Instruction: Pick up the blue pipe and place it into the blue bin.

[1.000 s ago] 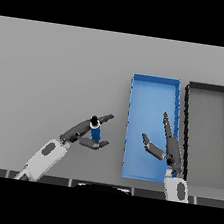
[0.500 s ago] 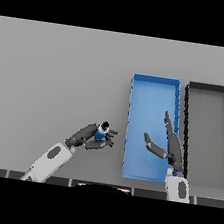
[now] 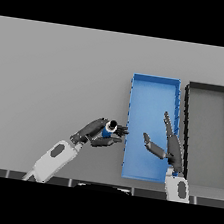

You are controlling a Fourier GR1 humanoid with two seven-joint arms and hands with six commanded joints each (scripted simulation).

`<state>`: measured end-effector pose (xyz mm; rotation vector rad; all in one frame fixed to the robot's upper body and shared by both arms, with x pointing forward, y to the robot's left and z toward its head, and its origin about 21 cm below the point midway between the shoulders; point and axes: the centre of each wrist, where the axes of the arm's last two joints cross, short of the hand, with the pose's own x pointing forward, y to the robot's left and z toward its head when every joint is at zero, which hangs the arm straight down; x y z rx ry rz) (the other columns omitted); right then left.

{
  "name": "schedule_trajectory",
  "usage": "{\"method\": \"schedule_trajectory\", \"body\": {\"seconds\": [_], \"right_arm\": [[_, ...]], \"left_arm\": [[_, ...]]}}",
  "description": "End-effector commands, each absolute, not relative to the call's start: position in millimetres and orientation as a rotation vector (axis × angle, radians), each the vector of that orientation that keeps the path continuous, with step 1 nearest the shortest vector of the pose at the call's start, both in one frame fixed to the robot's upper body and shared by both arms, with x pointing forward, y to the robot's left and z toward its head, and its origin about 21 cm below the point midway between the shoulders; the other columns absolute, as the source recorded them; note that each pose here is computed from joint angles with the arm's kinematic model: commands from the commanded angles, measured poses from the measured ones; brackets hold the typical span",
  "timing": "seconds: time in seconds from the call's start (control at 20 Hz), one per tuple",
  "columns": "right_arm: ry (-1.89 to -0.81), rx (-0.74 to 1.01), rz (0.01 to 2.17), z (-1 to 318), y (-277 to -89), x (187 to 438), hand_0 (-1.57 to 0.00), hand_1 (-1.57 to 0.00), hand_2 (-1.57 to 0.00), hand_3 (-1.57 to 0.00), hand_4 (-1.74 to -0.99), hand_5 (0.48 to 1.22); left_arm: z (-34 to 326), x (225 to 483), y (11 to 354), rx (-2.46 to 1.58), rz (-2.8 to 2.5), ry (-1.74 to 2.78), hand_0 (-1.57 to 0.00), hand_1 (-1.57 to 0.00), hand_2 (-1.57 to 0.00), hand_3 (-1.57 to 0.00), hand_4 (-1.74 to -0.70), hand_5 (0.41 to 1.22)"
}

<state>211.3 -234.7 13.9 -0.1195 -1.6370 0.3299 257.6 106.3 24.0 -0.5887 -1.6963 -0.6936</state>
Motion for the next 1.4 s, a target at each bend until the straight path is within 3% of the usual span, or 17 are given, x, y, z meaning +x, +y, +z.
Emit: {"method": "schedule_trajectory", "body": {"seconds": [0.0,0.35,0.55,0.65,0.8,0.95,1.05,1.35], "right_arm": [[-1.641,-0.121,0.328,13,-235.5,208,0.0,0.0,0.0,0.0,-1.157,0.6],[-1.665,-0.137,0.309,11,-240.4,200,0.0,0.0,0.0,0.0,-1.127,0.605],[-1.634,-0.114,0.244,6,-235.0,194,0.0,0.0,0.0,0.0,-1.178,0.605],[-1.679,-0.072,0.209,9,-233.0,193,0.0,0.0,0.0,0.0,-1.186,0.615],[-1.783,0.167,0.194,34,-248.0,195,0.0,0.0,0.0,0.0,-1.212,0.589],[-1.791,0.345,0.35,71,-254.9,201,0.0,0.0,0.0,0.0,-1.282,0.537],[-1.769,0.418,0.472,96,-248.0,207,0.0,0.0,0.0,0.0,-1.314,0.5],[-1.73,0.543,0.755,134,-213.7,222,0.0,0.0,0.0,0.0,-1.311,0.517]], "left_arm": [[28,257,107,-0.587,-0.703,-1.699,-1.55,-1.55,-1.55,-1.48,-1.73,1.213],[43,252,101,-0.572,-0.769,-1.672,-1.57,-1.57,-1.57,-1.5,-1.74,1.219],[41,254,101,-0.558,-0.775,-1.656,-1.57,-1.57,-1.57,-1.49,-1.74,1.219],[42,250,100,-0.57,-0.773,-1.666,-1.57,-1.57,-1.57,-1.5,-1.74,1.22],[41,247,97,-0.565,-0.781,-1.651,-1.57,-1.57,-1.57,-1.5,-1.74,1.22],[44,251,99,-0.564,-0.786,-1.663,-1.57,-1.57,-1.57,-1.49,-1.74,1.221],[43,253,102,-0.561,-0.794,-1.659,-1.57,-1.57,-1.57,-1.49,-1.74,1.221],[42,252,104,-0.561,-0.803,-1.662,-1.57,-1.57,-1.57,-1.48,-1.74,1.221]]}}
